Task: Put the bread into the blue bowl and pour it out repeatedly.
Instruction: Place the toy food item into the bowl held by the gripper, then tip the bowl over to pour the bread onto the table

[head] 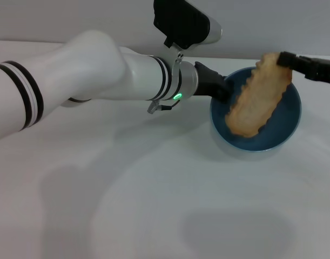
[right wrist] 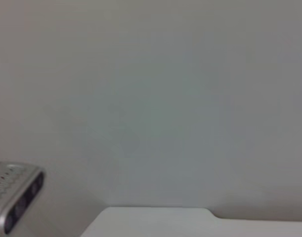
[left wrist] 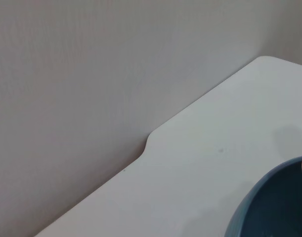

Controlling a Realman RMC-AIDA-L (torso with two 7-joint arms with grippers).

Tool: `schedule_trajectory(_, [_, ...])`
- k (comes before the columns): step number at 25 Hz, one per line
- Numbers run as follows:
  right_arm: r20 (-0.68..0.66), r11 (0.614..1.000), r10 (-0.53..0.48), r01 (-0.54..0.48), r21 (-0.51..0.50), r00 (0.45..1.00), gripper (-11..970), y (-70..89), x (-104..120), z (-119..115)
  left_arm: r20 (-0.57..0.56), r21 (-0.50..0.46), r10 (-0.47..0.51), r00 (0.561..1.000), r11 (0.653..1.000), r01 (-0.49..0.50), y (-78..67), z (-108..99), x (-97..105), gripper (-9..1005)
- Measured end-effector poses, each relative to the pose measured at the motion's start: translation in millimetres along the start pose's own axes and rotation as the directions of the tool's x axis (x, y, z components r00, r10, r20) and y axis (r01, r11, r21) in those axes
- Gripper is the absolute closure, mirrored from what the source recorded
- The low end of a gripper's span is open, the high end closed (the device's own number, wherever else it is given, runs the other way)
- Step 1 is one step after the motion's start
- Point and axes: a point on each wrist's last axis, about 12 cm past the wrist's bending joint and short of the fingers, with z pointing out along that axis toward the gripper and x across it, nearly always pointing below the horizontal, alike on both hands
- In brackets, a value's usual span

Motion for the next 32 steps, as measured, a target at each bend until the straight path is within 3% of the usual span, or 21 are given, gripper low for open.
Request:
schedule_trajectory(15, [0.025, 0.999, 0.006, -0.007, 0.035, 1.0, 809, -5.9, 6.7, -10.8, 0.001, -0.023, -0.012, 1.0, 1.0, 0.012, 4.2, -0.7, 4.2, 997])
schedule_trajectory(16, [0.039, 0.999, -0.006, 0.005, 0.04, 0.999, 693, -6.4, 4.4, -13.2, 0.004, -0.028, -0.012, 1.0, 1.0, 0.012, 4.8, -0.7, 4.0, 997])
schedule_trajectory(17, [0.057, 0.999, -0.028, 0.026, 0.042, 0.998, 577, -6.5, 1.8, -16.0, 0.006, -0.032, -0.011, 1.0, 0.999, 0.011, 5.1, -0.7, 3.8, 997])
schedule_trajectory(22, [0.195, 0.992, -0.115, 0.101, 0.078, 0.974, 575, -8.5, -7.7, -41.2, 0.018, -0.061, -0.016, 1.0, 0.998, 0.017, 10.5, -1.5, 3.1, 997])
schedule_trajectory(24, [0.267, 0.983, -0.151, 0.115, 0.146, 0.952, 573, -14.9, -8.5, -63.6, 0.026, -0.078, -0.006, 1.0, 0.997, 0.008, 13.3, -1.7, 1.0, 997])
schedule_trajectory(28, [0.31, 0.967, -0.177, 0.106, 0.233, 0.934, 570, -25.9, 4.3, -85.2, 0.045, -0.095, 0.039, 0.998, 0.995, -0.034, 14.3, -0.4, -10.6, 997])
schedule_trajectory(32, [0.321, 0.949, -0.181, 0.08, 0.305, 0.929, 566, -35.8, 38.1, -96.7, 0.083, -0.138, 0.106, 0.991, 0.986, -0.094, 16.0, 2.1, -31.6, 997])
